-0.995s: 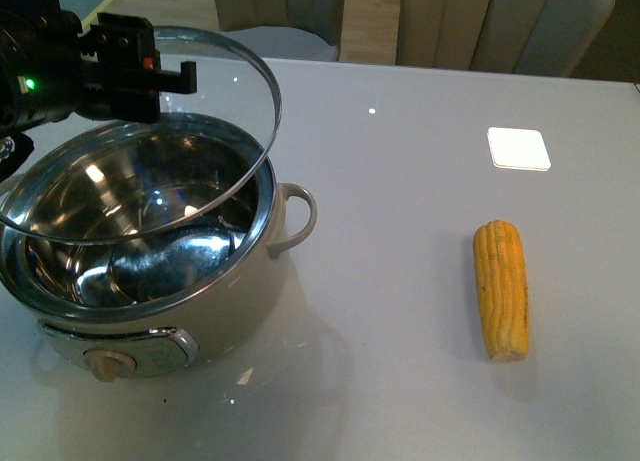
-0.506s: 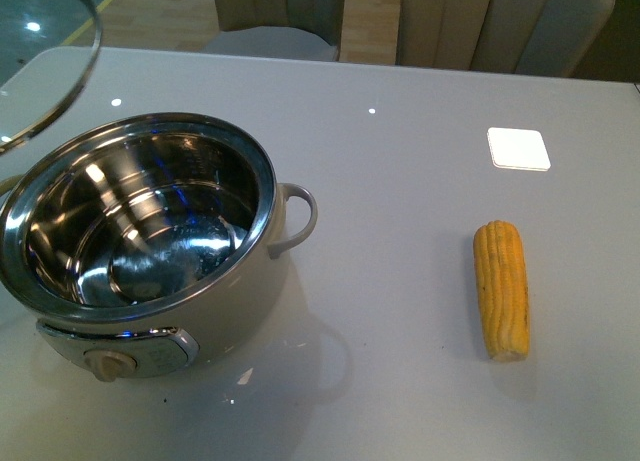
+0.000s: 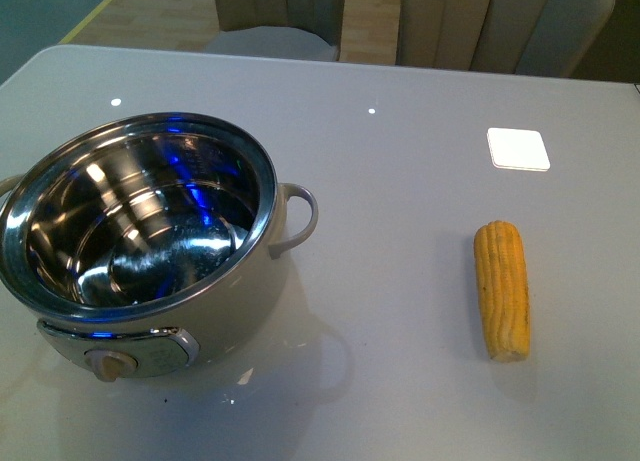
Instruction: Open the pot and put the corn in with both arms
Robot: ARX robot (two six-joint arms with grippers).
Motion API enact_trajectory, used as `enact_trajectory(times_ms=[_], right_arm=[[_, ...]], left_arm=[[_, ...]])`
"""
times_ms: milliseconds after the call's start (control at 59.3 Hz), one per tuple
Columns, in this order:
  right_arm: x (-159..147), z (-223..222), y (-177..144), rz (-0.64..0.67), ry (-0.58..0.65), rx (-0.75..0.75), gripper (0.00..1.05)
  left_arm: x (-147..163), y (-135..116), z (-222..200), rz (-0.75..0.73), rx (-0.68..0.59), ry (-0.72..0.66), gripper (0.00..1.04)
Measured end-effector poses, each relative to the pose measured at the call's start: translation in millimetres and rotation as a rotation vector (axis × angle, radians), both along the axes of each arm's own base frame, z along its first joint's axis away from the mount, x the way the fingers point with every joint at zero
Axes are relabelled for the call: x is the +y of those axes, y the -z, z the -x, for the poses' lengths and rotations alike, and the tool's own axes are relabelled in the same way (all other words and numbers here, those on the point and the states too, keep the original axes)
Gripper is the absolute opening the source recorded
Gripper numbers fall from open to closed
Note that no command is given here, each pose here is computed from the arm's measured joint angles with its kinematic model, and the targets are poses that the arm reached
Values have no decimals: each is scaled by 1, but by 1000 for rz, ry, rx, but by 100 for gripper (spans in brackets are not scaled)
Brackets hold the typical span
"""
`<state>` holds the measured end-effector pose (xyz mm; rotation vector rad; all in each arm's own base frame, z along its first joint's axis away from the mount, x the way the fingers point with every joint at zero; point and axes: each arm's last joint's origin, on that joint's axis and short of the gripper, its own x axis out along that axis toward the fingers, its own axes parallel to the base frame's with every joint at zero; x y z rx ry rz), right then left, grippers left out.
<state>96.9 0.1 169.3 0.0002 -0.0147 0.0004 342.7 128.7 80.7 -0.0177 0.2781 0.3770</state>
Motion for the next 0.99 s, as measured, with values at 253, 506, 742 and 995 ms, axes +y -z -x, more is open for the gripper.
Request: enact_trajectory(times_ms=[253, 506, 742, 995], right_arm=[[0, 0, 0, 0, 0, 0, 96], [0, 0, 0, 0, 0, 0, 96], [0, 0, 0, 0, 0, 0, 96], [0, 0, 0, 0, 0, 0, 96]], left_arm=[[22, 28, -15, 23, 13, -33, 44], [36, 57, -24, 34, 31, -40, 44], [34, 84, -30, 36, 59, -8, 44], [29, 103, -39, 45, 75, 20, 44]])
